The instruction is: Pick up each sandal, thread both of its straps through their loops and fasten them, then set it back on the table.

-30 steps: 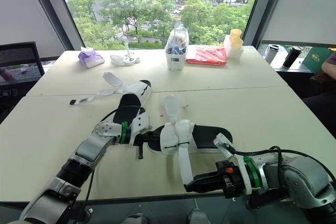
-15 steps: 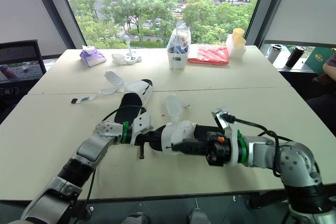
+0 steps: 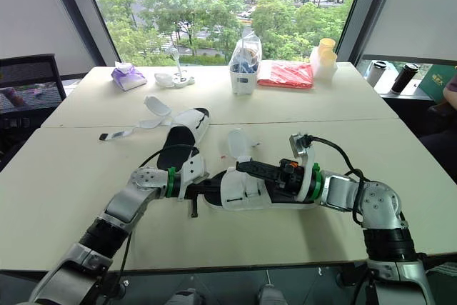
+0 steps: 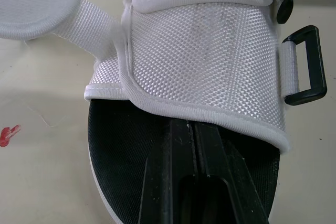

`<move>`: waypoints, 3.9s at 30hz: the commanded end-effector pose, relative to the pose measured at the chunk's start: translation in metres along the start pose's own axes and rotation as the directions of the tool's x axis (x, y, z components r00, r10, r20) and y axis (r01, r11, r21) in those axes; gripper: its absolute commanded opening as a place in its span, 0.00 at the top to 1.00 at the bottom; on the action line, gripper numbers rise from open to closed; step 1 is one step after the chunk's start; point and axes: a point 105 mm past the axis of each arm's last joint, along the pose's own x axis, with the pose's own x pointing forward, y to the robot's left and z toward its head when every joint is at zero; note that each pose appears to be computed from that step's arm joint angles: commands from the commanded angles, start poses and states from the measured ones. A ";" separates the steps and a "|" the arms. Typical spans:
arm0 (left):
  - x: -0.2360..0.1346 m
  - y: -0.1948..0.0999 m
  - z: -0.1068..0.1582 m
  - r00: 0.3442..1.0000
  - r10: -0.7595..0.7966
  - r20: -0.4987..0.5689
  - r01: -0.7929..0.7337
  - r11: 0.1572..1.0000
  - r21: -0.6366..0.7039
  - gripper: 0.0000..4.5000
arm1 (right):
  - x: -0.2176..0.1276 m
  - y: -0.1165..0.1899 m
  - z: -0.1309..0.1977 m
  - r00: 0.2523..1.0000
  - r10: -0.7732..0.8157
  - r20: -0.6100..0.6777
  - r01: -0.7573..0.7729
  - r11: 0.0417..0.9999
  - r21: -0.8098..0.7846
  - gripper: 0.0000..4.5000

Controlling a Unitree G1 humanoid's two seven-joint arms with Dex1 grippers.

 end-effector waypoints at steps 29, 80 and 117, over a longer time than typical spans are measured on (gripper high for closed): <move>0.008 -0.018 -0.031 0.995 -0.047 -0.093 0.039 0.996 -0.084 1.00 | 0.022 -0.059 0.066 0.941 -0.332 -0.065 0.241 0.791 -0.563 0.75; 0.014 -0.019 -0.032 0.994 -0.061 -0.088 0.054 0.995 -0.082 1.00 | 0.003 -0.050 0.056 0.958 -0.283 0.055 0.277 0.852 -0.443 0.99; 0.012 -0.021 -0.034 0.993 -0.068 -0.093 0.060 0.995 -0.084 1.00 | -0.028 -0.104 0.045 0.818 -0.573 0.053 0.550 0.750 -0.368 0.54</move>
